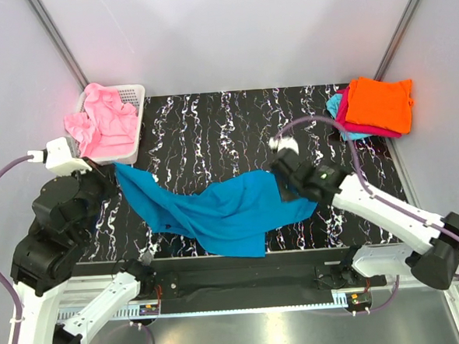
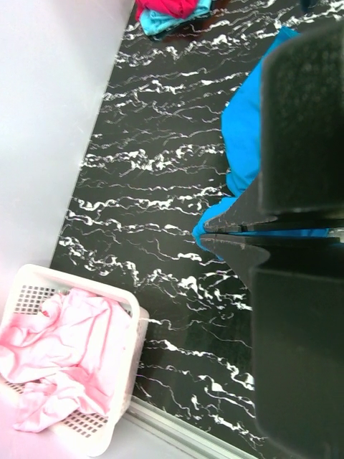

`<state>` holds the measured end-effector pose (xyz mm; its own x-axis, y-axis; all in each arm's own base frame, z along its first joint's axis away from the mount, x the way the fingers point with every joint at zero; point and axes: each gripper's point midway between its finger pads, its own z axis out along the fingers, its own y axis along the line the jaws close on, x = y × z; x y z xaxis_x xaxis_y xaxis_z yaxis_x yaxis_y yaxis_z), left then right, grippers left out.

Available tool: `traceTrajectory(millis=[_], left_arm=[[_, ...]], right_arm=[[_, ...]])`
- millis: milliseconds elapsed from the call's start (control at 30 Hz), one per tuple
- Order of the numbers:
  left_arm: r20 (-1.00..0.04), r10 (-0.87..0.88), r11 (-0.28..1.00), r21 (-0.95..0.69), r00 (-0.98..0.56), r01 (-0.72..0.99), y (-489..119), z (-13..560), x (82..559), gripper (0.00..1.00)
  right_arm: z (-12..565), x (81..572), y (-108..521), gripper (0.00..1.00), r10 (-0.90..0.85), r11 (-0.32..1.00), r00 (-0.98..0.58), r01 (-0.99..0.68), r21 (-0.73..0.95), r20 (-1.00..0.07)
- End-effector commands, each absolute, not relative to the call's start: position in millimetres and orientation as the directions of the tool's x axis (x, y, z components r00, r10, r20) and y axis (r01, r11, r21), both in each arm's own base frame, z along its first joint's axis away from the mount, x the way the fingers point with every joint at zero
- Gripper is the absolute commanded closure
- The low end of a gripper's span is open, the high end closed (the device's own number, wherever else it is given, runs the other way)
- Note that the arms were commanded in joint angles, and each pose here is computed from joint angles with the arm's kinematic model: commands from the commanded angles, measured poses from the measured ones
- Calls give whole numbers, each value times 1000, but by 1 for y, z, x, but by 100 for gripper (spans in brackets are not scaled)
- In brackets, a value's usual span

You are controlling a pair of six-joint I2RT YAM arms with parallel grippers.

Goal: Fold and stack the t-shirts
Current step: Flatten the tshirt out

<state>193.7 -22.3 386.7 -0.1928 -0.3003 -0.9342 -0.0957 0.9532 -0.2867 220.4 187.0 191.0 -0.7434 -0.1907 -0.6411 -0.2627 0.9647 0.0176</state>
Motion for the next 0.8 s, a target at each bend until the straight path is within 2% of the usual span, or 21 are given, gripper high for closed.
traceTrajectory(millis=[0,33,333,467,567,767], left_arm=[[-933,-322,947,-314,-160,-76,-24,391,193,100],[-934,-322,947,-314,-158,-75,-24,391,193,100],[-929,-324,946,-312,-177,-92,-24,379,195,100],[-929,-325,945,-312,-180,-97,-23,376,194,100],[-929,-321,946,-308,-183,-99,-23,374,194,100],[-928,-324,945,-311,-183,-98,-23,373,194,100]], right_arm=[[180,197,213,70,-91,929,-792,-286,235,-603],[177,192,215,66,-84,922,-805,-287,260,-587],[130,137,247,61,-27,818,-915,-252,517,-403],[104,119,250,58,-30,820,-935,-225,527,-353],[90,112,252,52,-46,825,-941,-225,518,-335],[65,107,256,48,-69,841,-950,-221,494,-306]])
